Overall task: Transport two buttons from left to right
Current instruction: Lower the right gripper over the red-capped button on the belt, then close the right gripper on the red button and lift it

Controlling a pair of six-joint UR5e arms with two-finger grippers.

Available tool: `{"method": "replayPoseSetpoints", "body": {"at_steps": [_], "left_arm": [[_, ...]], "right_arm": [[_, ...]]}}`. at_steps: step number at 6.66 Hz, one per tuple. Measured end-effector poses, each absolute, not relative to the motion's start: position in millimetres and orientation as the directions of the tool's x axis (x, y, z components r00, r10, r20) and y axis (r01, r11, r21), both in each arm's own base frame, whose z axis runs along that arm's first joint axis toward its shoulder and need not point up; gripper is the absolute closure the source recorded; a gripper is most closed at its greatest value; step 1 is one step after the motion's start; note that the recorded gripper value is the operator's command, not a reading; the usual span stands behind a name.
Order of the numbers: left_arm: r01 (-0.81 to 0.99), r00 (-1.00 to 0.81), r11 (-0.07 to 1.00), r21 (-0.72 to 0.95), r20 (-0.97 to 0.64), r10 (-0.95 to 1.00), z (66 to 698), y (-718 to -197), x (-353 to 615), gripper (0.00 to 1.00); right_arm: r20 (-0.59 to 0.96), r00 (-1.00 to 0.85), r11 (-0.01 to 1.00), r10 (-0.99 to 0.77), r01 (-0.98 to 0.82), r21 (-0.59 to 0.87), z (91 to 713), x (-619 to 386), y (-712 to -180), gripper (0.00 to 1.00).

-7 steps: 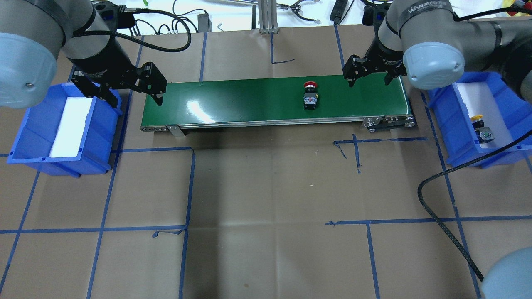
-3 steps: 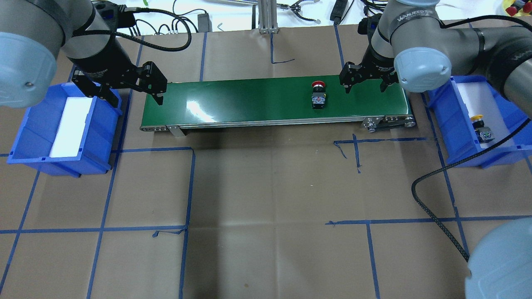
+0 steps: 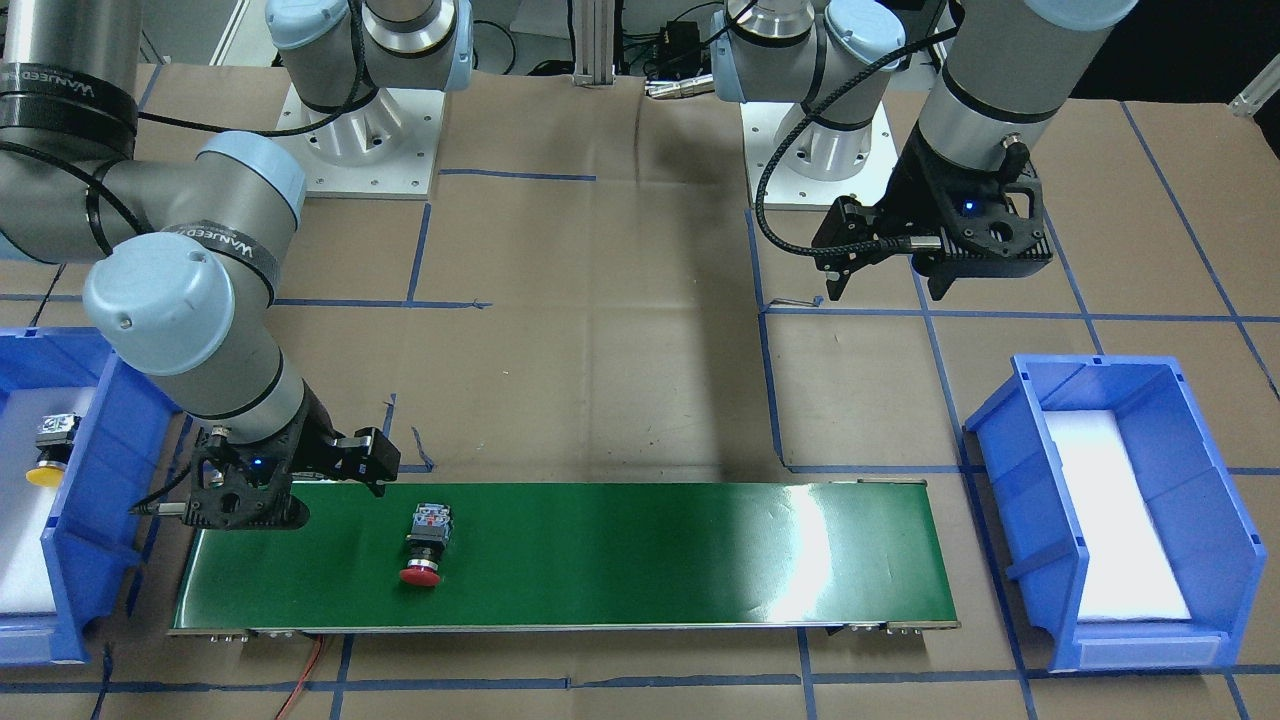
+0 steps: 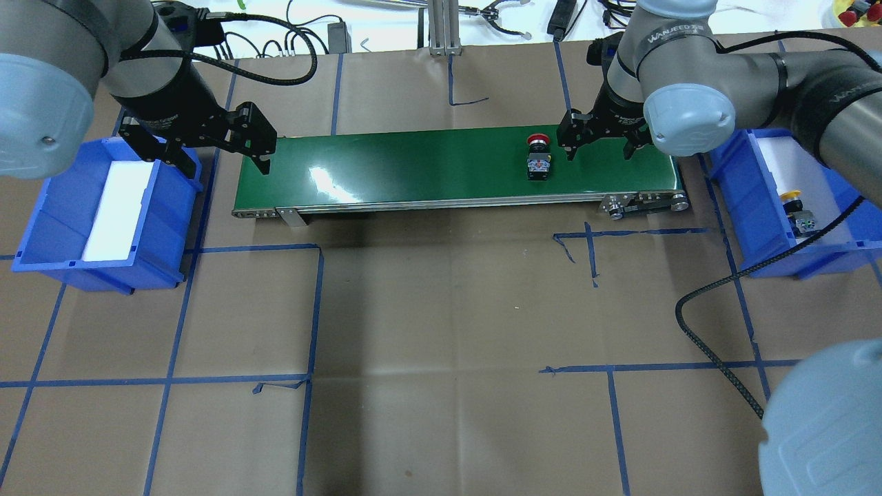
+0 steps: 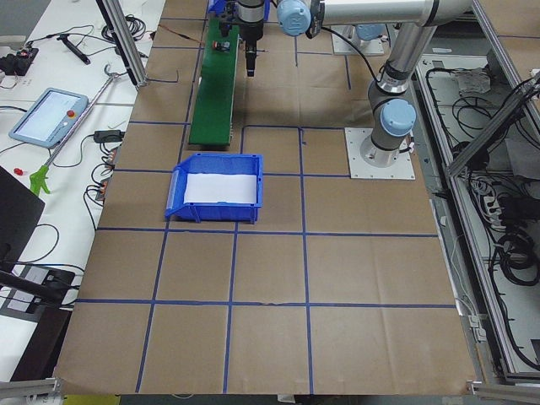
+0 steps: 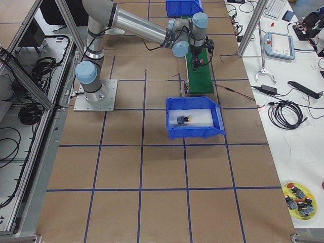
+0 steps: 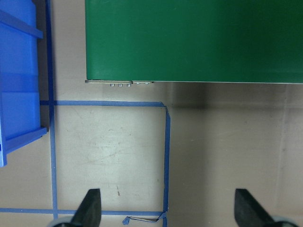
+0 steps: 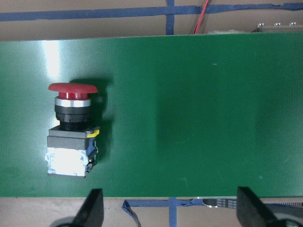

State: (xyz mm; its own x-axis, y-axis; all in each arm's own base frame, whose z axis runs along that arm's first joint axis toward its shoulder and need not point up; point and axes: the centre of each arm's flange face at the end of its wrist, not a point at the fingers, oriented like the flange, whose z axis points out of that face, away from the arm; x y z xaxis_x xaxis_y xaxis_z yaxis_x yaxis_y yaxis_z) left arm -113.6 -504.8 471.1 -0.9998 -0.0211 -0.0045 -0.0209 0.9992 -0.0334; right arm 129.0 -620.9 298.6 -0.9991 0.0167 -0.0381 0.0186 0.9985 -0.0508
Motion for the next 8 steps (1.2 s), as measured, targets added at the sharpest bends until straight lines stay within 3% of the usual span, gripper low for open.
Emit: {"method": "replayPoseSetpoints", "body": {"at_steps": [6, 8], "left_arm": [[-0.021, -1.0, 0.999, -0.033, -0.002, -0.021, 470.9, -505.0, -113.8, 0.0], [-0.021, -1.0, 0.999, -0.033, -0.001, -0.021, 470.5, -505.5, -113.9, 0.0]], "right_arm": [[-0.056, -0.996, 0.996, 0.069, 0.072, -0.055, 270.2, 148.9, -643.5, 0.02], [-0.055, -0.996, 0.996, 0.068, 0.071, -0.058, 258.6, 148.9, -651.1, 0.25]]}}
